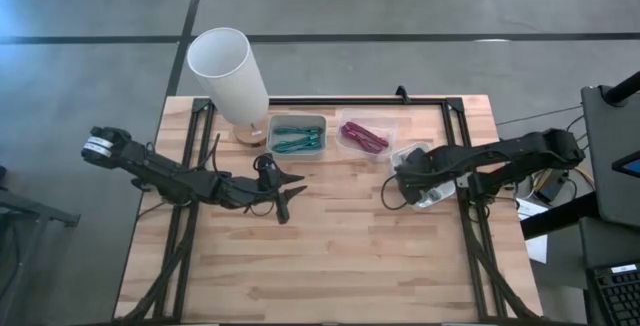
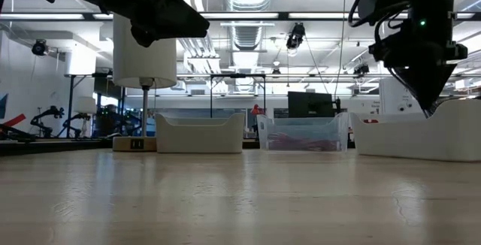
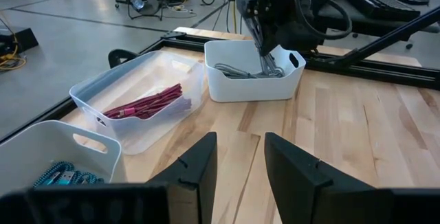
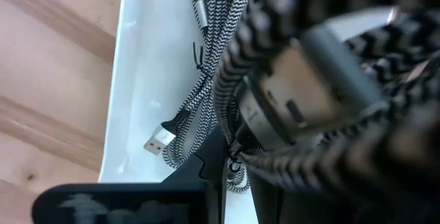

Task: Pick & Place USB Port
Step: Put the black and white USB cable into the white bin, then return to Home Position

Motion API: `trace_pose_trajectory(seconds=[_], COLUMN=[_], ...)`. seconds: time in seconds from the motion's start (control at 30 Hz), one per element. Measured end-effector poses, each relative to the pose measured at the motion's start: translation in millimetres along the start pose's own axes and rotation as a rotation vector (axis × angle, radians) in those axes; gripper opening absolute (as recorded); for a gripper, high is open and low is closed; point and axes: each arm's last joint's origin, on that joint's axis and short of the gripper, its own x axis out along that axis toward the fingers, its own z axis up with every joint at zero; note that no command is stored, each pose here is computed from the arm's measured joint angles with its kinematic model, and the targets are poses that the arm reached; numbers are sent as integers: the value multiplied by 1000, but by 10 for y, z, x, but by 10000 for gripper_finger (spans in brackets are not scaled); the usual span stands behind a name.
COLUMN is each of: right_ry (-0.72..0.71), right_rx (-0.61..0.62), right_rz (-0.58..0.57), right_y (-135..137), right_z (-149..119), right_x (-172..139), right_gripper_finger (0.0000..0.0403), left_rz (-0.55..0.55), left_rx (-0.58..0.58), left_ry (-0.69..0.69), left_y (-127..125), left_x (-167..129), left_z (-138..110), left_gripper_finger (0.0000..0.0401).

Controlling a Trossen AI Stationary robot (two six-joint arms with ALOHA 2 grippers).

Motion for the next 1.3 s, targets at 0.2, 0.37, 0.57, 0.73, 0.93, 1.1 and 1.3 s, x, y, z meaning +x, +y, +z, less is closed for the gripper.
trace_pose_trajectory(seconds=[0.2, 0.37, 0.57, 0.73, 0.93, 1.1, 1.3], right_ry=[34, 32, 29, 2, -21, -81, -250], right_rx=[-71, -90, -89, -87, -74, -111, -324], right_rz=[29, 31, 30, 21, 58, 139, 245], right_y=[17, 18, 18, 20, 55, 94, 117], right_z=[-6, -4, -3, 8, 43, 129, 174], right_x=[-2, -2, -1, -1, -49, -290, -695], right_gripper_finger=[51, 91, 128, 145, 146, 136, 124], left_rz=[0, 0, 0, 0, 0, -1, -7], left_rx=[0, 0, 0, 0, 3, 29, 52], left_ry=[0, 0, 0, 0, 0, -5, -34], left_y=[0, 0, 0, 0, 1, 4, 64], left_x=[0, 0, 0, 0, 0, -11, -152], left_z=[0, 0, 0, -1, 0, 13, 163], left_gripper_finger=[122, 122, 122, 122, 122, 121, 110])
